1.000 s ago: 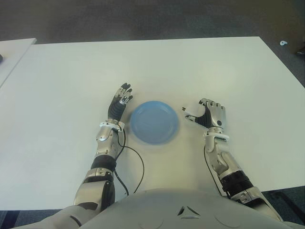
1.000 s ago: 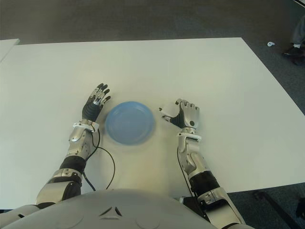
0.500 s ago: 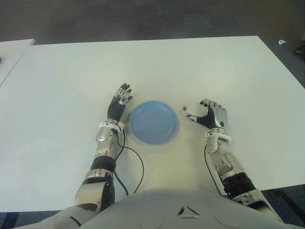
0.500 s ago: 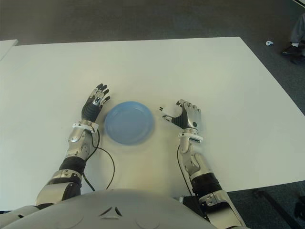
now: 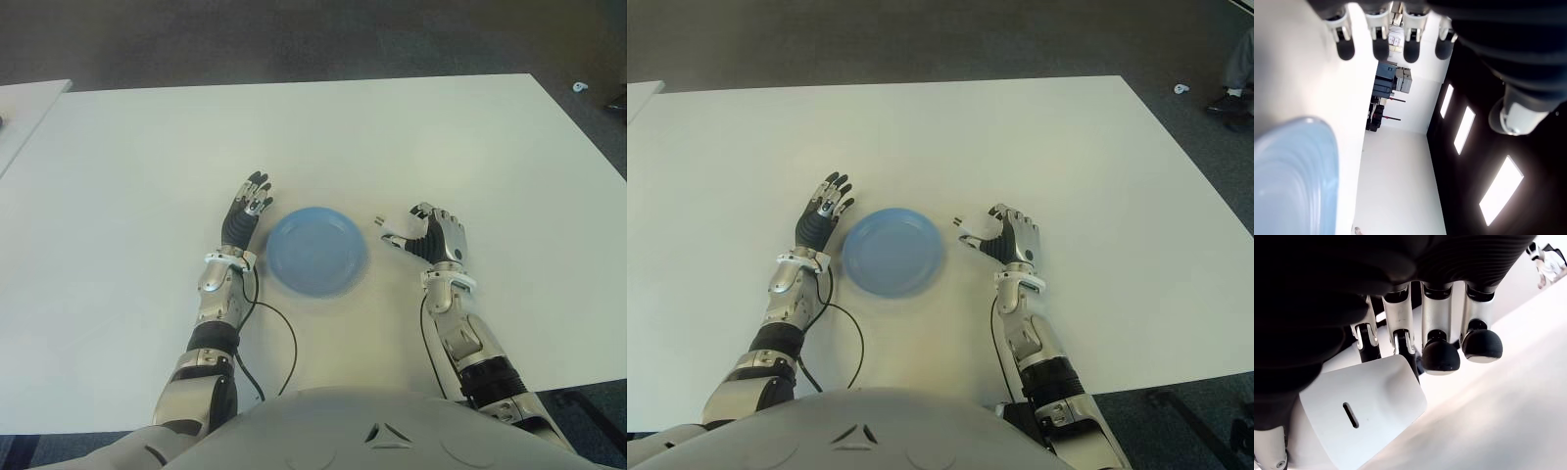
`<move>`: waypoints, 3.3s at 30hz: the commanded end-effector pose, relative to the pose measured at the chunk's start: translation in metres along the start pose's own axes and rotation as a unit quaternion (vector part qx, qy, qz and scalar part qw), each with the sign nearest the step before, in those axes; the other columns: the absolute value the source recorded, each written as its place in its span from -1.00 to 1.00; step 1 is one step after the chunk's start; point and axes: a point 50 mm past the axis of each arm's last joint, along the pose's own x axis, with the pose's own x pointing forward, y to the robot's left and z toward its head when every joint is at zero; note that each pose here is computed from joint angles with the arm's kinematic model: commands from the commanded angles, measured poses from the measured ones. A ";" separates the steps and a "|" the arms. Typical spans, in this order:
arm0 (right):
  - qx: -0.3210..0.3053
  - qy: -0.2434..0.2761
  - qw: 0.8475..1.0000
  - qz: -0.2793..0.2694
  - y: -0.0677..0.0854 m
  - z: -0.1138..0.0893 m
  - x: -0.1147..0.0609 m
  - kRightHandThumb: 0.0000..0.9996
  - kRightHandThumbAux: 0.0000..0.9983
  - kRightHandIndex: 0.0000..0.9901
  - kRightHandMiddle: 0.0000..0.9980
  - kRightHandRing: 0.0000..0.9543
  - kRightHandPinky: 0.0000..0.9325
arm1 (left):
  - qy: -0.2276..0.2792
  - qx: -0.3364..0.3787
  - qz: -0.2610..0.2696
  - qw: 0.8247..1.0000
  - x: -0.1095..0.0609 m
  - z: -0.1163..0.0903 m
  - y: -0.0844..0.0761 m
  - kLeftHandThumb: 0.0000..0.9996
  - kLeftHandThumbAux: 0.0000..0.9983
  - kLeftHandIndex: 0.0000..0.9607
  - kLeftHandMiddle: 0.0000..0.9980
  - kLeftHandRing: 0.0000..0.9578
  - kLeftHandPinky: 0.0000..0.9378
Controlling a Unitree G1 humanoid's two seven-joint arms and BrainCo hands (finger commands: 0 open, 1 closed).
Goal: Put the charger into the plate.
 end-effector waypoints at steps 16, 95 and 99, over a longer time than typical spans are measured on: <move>0.036 -0.029 0.998 -0.034 -0.030 0.024 0.017 0.71 0.36 -0.19 0.08 0.79 0.80 | 0.041 -0.027 0.011 0.999 -0.010 -0.016 0.001 -0.98 -0.11 -1.00 -0.83 -0.84 -0.89; 0.030 -0.244 0.964 0.097 0.026 0.125 -0.014 0.69 0.35 -0.21 0.11 0.58 0.57 | 0.042 -0.031 0.014 0.999 -0.007 -0.015 -0.003 -1.00 -0.11 -1.00 -0.86 -0.87 -0.94; 0.037 -0.247 0.961 0.114 0.030 0.119 -0.012 0.28 0.09 -0.24 0.14 0.40 0.46 | 0.043 -0.030 0.016 0.999 -0.007 -0.015 -0.002 -1.00 -0.11 -1.00 -0.87 -0.88 -0.94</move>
